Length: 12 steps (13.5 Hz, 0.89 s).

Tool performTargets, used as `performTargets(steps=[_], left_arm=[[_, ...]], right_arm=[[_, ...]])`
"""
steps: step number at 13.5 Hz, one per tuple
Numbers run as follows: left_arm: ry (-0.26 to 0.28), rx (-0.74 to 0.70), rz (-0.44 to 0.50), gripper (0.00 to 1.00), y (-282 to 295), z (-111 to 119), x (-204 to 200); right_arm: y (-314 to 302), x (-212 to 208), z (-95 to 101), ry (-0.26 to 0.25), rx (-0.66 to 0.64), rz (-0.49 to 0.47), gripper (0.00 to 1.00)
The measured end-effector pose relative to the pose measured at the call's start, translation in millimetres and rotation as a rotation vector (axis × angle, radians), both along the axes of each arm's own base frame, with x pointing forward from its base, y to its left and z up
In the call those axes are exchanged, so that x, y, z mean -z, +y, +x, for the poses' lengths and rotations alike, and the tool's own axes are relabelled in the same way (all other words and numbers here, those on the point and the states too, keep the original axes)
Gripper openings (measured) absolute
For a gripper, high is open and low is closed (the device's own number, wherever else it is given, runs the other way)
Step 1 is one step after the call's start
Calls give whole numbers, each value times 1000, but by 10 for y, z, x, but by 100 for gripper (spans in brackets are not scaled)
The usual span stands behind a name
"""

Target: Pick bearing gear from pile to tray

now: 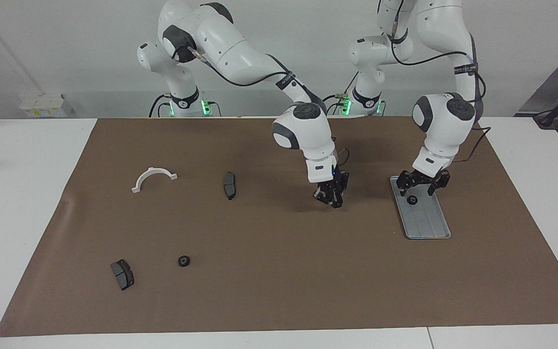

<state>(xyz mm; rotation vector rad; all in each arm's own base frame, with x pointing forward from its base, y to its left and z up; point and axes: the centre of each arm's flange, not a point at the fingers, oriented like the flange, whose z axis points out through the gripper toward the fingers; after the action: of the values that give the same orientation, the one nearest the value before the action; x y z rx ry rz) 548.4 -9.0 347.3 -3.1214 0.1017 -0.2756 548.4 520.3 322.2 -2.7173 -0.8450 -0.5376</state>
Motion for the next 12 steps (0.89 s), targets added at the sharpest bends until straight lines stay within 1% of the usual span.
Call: performTargets(steps=[1,2,3,4,5,6,7,9,11,12], left_arm=[[-24,-17,-4,100,-2,68,-104],[-51,-41,-10,100,-7,145,-226],[-76,-73,-18,100,-12,225,-351],[-93,-109,-27,100,-17,302,-468],[-88,-142,-35,100,-24,374,-571],[-67,-166,-39,100,-40,441,-673],[-40,-182,-41,100,-89,502,-775],[-15,-198,-52,100,-370,565,-893],[-1,-179,-61,100,-828,535,-836],[9,-170,-65,100,-1048,506,-786]], right_arm=[[25,0,-24,3,2,2,24],[43,1,-42,4,2,2,27],[59,6,-60,7,0,0,27],[60,16,-68,12,-1,-5,33],[49,30,-65,15,-3,-17,39],[28,39,-51,8,-8,-32,40],[4,45,-31,-2,-14,-48,44],[-26,52,-7,-20,-26,-72,44],[-78,56,38,-18,-20,-85,44],[-167,55,119,-14,-4,-92,44]])
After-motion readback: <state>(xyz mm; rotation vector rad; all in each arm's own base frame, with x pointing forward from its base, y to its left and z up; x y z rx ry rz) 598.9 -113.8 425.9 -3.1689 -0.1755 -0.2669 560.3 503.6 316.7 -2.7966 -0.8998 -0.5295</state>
